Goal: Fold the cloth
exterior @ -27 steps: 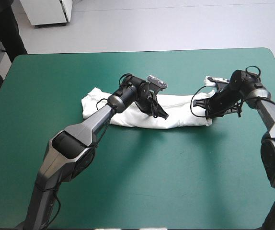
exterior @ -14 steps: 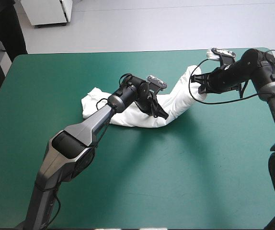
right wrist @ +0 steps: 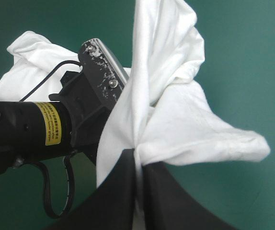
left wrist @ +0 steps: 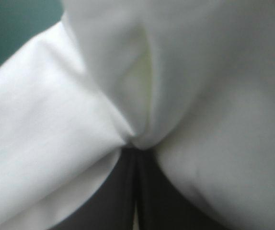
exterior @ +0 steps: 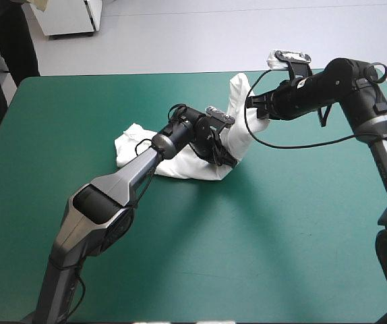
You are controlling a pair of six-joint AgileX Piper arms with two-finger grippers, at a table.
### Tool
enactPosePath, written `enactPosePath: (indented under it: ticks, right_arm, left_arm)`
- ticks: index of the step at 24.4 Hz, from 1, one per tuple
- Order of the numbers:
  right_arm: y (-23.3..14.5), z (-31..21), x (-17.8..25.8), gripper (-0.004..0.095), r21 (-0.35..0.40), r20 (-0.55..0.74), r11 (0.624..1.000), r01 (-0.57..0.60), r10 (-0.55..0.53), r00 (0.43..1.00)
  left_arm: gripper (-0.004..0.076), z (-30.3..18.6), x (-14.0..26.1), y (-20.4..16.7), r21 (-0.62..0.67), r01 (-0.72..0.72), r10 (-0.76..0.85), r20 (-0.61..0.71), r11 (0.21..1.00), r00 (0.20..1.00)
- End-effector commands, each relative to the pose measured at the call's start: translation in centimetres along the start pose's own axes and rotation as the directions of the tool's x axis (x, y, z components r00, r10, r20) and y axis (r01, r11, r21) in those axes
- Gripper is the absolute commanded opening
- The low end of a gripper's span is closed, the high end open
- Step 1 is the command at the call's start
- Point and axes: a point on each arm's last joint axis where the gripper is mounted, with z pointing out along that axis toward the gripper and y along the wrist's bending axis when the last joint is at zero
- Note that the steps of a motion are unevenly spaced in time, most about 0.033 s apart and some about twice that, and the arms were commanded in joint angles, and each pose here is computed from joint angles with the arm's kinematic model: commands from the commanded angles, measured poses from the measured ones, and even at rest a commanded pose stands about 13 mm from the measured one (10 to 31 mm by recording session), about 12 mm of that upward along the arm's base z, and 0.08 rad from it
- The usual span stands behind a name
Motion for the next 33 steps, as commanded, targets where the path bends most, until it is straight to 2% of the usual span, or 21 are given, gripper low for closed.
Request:
enactPosePath:
  ticks: [1,6,9,11,15,20,27,33]
  right_arm:
    - [1.3,-3.3,-0.8,-0.0016,-0.005,0.128,0.999,0.039,-0.039,0.991]
    - [1.7,-3.3,-0.9,-0.0016,-0.041,0.143,0.997,0.068,-0.062,0.988]
    - [2.9,-3.0,-1.1,-0.0016,-0.062,0.179,0.992,0.113,-0.101,0.979]
    - [4.2,-2.4,-1.0,-0.0016,-0.084,0.192,0.986,0.141,-0.123,0.974]
    - [6.1,-0.9,-1.0,-0.0016,-0.115,0.217,0.977,0.178,-0.15,0.965]
    - [8.8,1.3,-1.0,-0.0016,-0.155,0.263,0.963,0.22,-0.174,0.949]
    - [12.6,5.4,-1.0,-0.0016,-0.232,0.302,0.939,0.253,-0.177,0.937]
    - [17.4,12.2,-1.0,-0.0016,-0.32,0.266,0.897,0.303,-0.222,0.938]
  left_arm:
    - [-0.0022,-4.8,-0.5,0.4,-0.053,0.033,-0.031,0.043,0.998,0.999]
    - [-0.0022,-11.8,1.5,4.2,-0.093,0.113,-0.108,0.062,0.989,0.992]
    - [-0.0022,-15.0,6.0,5.4,-0.115,0.149,-0.147,0.027,0.982,0.989]
    - [-0.0022,-17.4,10.2,5.0,-0.13,0.148,-0.146,0.027,0.98,0.989]
    - [-0.0022,-19.9,15.9,3.4,-0.112,0.162,-0.161,0.016,0.981,0.987]
    - [-0.0022,-24.9,21.2,1.4,-0.1,0.165,-0.149,0.147,0.981,0.978]
    - [-0.0022,-30.6,25.4,-0.2,-0.11,0.162,-0.115,0.346,0.981,0.931]
    - [-0.0022,-31.0,26.5,-0.8,-0.064,0.198,-0.169,0.315,0.978,0.934]
